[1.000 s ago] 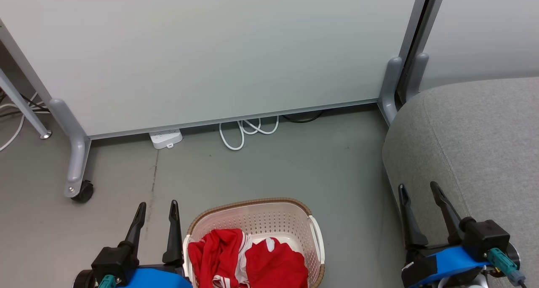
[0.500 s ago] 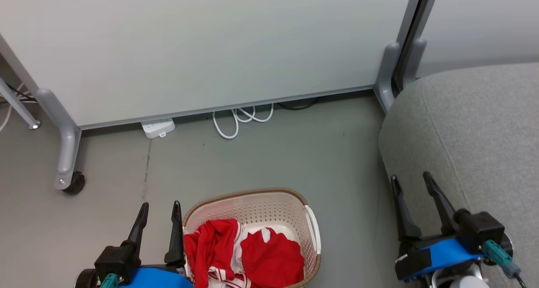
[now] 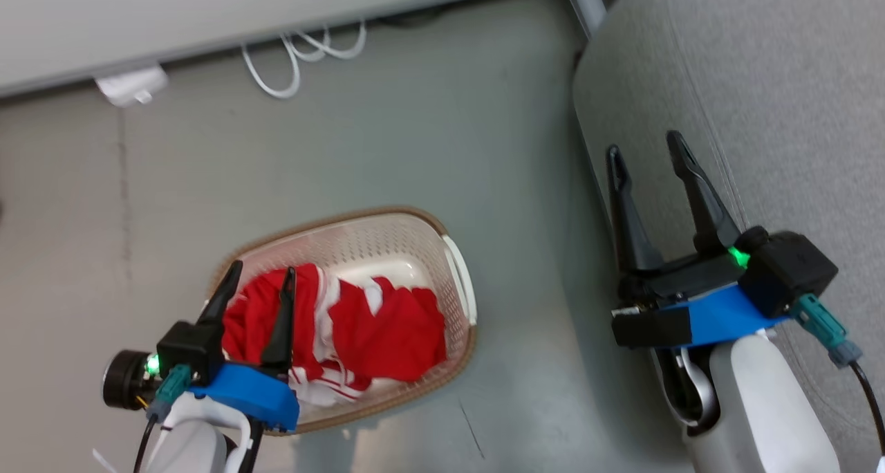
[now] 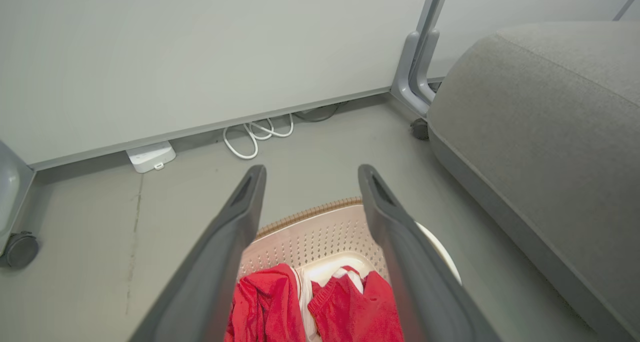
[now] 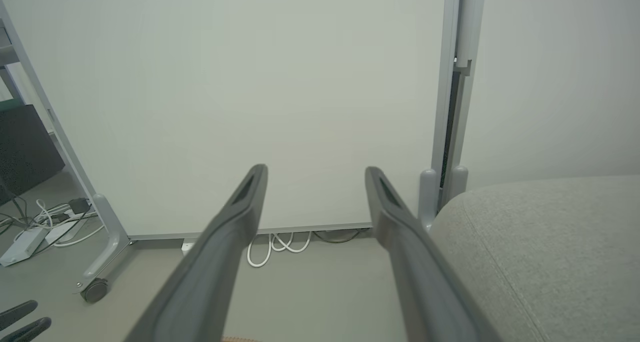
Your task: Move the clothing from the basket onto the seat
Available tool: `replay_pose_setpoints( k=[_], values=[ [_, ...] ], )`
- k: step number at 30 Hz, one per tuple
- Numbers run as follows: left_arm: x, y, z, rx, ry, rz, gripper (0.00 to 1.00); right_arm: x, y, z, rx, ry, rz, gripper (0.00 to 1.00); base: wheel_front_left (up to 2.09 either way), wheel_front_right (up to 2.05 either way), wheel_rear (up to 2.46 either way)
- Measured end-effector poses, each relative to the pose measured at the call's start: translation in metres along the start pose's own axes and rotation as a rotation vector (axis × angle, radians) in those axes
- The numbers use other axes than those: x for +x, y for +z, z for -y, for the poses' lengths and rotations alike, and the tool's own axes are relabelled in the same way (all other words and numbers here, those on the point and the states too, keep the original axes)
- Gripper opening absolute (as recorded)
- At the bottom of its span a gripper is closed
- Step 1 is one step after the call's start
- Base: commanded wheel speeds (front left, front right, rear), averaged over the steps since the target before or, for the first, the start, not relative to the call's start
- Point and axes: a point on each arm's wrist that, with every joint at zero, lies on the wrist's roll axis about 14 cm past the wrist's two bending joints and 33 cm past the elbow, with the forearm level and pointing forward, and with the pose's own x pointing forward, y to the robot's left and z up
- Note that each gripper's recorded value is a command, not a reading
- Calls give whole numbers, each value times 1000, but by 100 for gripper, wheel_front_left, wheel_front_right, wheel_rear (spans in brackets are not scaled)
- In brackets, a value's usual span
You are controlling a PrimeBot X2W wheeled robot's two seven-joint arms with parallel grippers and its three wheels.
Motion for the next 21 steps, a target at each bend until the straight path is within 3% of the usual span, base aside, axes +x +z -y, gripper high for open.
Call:
replay_pose_setpoints(
  k=[13,21],
  values=[
    [51,-155,42,103,-307,-420,100,3,-72,38,10,-73,-156,100,0,0,0],
    [56,-223,51,112,-370,-608,100,-1,-85,60,0,-124,-193,100,0,0,0]
  ],
)
